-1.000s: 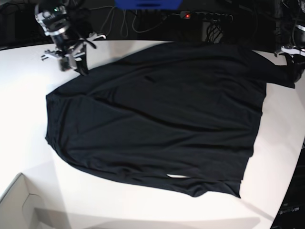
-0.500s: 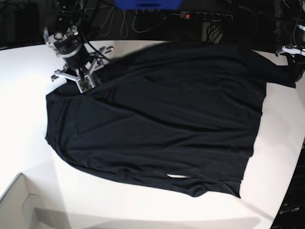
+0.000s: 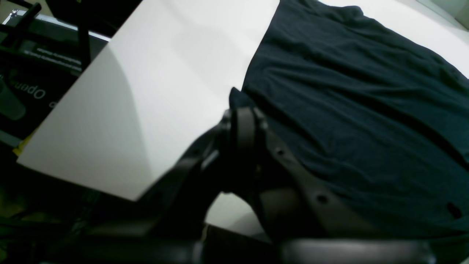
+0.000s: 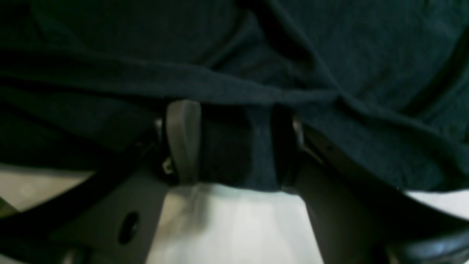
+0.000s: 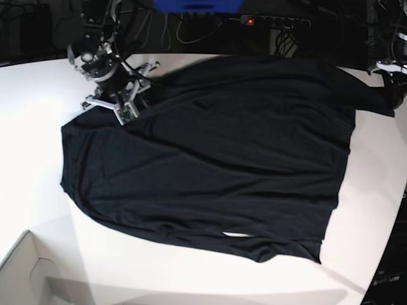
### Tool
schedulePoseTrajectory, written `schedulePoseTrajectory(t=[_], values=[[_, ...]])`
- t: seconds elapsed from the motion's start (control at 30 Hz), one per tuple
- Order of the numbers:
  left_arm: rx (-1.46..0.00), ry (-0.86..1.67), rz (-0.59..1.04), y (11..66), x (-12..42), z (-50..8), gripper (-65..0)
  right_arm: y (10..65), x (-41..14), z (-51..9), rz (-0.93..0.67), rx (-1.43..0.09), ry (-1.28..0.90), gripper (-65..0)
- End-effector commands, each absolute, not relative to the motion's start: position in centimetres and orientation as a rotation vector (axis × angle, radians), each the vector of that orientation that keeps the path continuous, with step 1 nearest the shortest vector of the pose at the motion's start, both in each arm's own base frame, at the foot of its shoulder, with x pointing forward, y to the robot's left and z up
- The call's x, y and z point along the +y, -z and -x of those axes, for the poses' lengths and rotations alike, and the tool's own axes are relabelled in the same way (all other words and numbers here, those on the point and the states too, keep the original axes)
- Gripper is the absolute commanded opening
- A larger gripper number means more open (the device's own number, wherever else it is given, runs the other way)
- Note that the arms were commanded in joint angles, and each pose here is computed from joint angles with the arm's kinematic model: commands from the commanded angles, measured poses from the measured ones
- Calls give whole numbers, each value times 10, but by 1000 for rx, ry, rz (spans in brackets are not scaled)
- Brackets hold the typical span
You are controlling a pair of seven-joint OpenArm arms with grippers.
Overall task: Layout the t-shirt on the table in an organized manner, then fold the t-shirt properly
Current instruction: 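Move the right gripper along the shirt's side edge and grasp it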
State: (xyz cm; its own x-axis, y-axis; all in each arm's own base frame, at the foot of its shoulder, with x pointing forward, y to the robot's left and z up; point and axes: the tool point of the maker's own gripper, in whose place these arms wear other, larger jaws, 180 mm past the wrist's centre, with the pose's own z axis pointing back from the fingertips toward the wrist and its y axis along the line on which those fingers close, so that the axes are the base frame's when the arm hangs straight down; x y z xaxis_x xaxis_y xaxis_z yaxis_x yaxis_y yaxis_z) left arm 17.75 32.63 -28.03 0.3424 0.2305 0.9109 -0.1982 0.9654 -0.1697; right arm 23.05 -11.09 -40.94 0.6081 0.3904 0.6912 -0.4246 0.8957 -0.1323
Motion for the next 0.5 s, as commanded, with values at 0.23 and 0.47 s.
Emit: schedulePoseTrajectory(t=[0.23, 0.47], values=[[-1238, -268, 24, 267, 328, -180, -647, 399, -89, -239, -89, -841, -503, -336], [-1239, -270, 27, 268, 328, -181, -647, 395, -82, -246, -99, -856, -519, -336]])
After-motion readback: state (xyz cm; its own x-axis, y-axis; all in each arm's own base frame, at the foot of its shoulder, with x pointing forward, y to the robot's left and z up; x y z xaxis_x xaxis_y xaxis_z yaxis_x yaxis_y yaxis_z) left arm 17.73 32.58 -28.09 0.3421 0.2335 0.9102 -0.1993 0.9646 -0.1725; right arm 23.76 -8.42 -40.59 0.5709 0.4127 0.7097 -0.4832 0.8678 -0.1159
